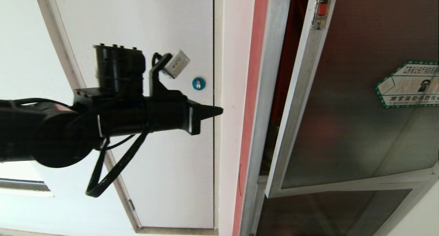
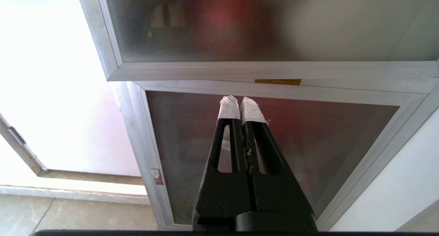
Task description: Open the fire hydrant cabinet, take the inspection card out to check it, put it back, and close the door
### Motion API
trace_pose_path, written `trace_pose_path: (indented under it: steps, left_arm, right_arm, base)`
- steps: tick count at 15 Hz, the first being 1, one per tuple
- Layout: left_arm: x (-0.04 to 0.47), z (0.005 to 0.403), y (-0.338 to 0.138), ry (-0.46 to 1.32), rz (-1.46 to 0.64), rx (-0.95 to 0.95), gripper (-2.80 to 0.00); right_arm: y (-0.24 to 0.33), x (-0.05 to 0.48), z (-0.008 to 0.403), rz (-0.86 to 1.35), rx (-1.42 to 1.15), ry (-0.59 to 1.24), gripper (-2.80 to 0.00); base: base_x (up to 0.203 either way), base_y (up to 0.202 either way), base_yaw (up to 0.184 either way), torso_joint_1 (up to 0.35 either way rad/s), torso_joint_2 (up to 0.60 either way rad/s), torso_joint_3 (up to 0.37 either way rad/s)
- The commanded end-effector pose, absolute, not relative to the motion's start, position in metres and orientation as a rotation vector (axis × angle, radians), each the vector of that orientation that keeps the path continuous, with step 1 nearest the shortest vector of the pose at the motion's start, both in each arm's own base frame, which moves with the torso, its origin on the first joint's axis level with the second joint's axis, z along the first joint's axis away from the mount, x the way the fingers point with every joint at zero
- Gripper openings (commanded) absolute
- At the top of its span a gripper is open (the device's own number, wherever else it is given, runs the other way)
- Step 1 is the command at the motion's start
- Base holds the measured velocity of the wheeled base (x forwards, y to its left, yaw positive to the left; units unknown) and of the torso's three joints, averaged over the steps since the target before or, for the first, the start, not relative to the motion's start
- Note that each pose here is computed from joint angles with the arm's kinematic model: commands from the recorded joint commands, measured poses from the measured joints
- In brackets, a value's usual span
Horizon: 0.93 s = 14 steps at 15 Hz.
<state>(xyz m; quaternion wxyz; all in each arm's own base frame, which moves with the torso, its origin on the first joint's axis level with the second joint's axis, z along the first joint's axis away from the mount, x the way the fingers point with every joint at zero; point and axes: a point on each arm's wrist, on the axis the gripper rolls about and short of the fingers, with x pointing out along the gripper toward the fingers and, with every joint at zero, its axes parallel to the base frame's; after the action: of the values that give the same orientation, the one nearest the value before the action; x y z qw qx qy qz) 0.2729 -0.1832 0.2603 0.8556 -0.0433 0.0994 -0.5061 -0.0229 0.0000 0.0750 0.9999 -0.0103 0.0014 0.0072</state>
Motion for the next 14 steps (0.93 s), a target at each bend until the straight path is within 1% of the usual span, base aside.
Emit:
trace_pose_path:
  steps: [1,4,9,14]
  left_arm:
    - [0.296,0.238,-0.219,0.265,-1.127,-0.094,-2.80]
    - [0.301,0.235,-0.245,0.259,-1.177,-0.092,-2.80]
    - [0.304,0.230,-0.267,0.255,-1.212,-0.084,-2.80]
    - [0.320,0.221,-0.288,0.238,-1.221,-0.077,-2.80]
  right_arm:
    - [0.000,-0.023,0.075,0.014,-0.021,0.003,-2.80]
    - [0.000,-0.023,0.075,0.015,-0.021,0.003,-2.80]
    - [0.000,-0.023,0.075,0.015,-0.021,0.003,-2.80]
    - [0.000,-0.023,0.075,0.015,-0.021,0.003,-2.80]
  base:
    - [0.000,0.000,0.000,0.000,0.00,0.000]
    - [0.000,0.000,0.000,0.000,0.00,0.000]
    - [0.000,0.000,0.000,0.000,0.00,0.000]
    - [0.000,0.000,0.000,0.000,0.00,0.000]
